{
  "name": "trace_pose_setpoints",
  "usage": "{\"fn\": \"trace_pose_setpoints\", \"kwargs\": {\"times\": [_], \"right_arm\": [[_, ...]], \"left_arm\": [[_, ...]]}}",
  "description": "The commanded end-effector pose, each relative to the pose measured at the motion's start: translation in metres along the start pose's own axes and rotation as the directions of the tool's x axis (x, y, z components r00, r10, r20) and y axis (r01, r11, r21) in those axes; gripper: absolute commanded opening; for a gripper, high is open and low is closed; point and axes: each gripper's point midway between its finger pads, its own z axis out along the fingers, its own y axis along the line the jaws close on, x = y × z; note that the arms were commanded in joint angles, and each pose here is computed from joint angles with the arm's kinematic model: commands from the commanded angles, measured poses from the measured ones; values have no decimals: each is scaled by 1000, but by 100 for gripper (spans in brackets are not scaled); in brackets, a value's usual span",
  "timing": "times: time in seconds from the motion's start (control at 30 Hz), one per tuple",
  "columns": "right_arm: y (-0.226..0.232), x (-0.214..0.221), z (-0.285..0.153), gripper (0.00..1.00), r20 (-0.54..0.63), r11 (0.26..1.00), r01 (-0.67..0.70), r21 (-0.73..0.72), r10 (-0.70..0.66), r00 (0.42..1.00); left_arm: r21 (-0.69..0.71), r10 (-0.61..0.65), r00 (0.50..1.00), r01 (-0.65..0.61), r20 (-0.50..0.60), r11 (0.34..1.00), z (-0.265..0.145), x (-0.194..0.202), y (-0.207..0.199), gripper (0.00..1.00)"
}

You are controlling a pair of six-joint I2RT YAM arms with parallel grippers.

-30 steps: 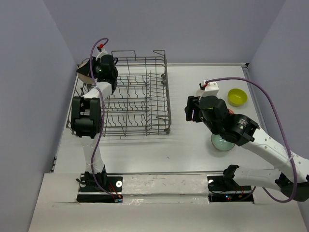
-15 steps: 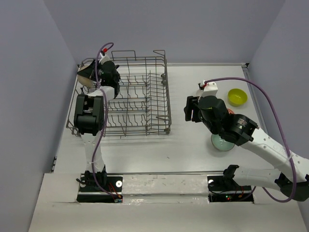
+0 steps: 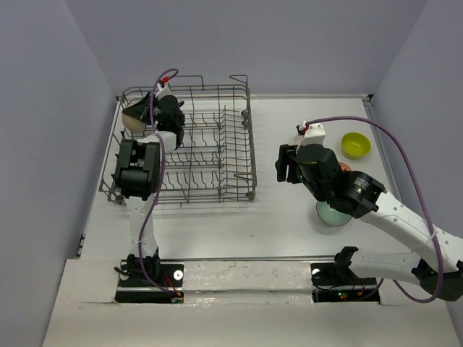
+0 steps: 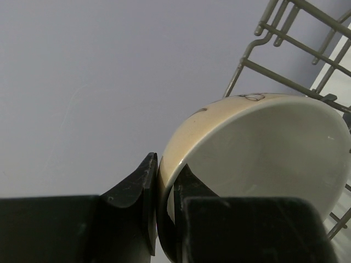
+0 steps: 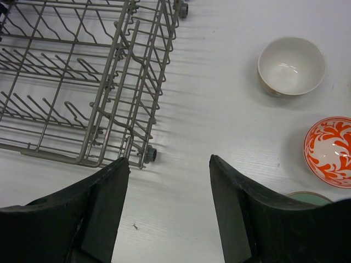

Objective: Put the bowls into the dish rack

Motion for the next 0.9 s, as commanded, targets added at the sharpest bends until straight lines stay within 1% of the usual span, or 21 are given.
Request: {"fn": "trace_pose_setpoints", "kwargs": {"times": [0.0, 0.33, 0.4, 0.43, 0.53, 0.7, 0.73, 0.83, 0.87], "right_arm": [[1, -13, -2, 66, 51, 999, -32, -4, 32, 998], [3, -10, 2, 66, 43, 1000, -24, -1, 25, 999], [2, -10, 2, 67, 42, 1000, -25, 1, 25, 999], [2, -10, 2, 67, 42, 1000, -25, 1, 25, 999], [2, -9, 3, 67, 41, 1000, -22, 3, 22, 999], [2, -10, 3, 67, 43, 1000, -22, 2, 22, 999], [2, -10, 3, 67, 43, 1000, -22, 2, 22, 999], [2, -9, 3, 67, 42, 1000, -20, 3, 20, 999], [2, -9, 4, 67, 42, 1000, -21, 3, 21, 999]], "left_arm": [[-31, -125, 992, 125, 23, 992, -4, -11, 19, 0], [-23, -108, 994, 108, 22, 994, -5, -12, 13, 0], [-22, -105, 994, 106, 21, 994, -6, -12, 11, 2], [-20, -101, 995, 101, 22, 995, -6, -12, 8, 12], [-22, -110, 994, 110, 19, 994, -7, -13, 8, 29], [-20, -113, 993, 114, 22, 993, -8, -16, 9, 42], [-20, -118, 993, 118, 24, 993, -8, -17, 9, 47], [-19, -120, 993, 120, 22, 993, -9, -17, 9, 51], [-17, -120, 993, 120, 23, 993, -9, -18, 9, 55]]}}
